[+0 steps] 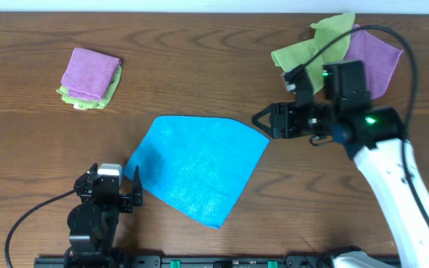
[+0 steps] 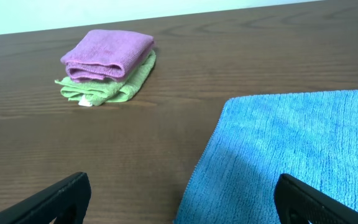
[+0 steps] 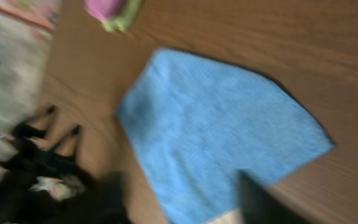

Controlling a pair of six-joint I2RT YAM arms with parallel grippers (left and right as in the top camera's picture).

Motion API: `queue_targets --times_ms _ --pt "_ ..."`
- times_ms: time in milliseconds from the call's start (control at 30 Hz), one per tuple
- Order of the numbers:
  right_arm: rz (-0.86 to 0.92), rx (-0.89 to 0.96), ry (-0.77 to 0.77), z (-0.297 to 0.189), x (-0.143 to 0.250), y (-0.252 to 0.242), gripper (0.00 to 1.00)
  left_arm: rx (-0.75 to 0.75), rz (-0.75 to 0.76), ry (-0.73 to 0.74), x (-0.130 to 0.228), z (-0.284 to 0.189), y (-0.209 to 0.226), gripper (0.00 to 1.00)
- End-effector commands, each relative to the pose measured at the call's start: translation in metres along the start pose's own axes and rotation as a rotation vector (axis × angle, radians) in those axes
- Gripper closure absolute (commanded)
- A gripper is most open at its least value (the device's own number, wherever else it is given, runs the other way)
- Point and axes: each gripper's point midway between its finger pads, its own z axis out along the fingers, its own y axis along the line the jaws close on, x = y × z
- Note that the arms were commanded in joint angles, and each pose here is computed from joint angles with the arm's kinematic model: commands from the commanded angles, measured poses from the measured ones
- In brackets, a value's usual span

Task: Fold the cloth

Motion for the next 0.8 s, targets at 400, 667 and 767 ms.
queue_targets --times_ms 400,667,767 --pt "-0.189 0.063 0.154 0.147 0.017 0.007 0.99 -0.011 -0.004 0.019 0.009 0.003 0.002 0.04" --pt "-0.238 0.085 0.035 0.212 0.005 0.026 0.98 -0.011 -0.004 0.019 0.009 0.003 0.002 0.04" --pt "-0.238 0.095 0.037 0.229 0.012 0.026 0.98 -0.011 -0.003 0.019 0.009 0.003 0.002 0.05"
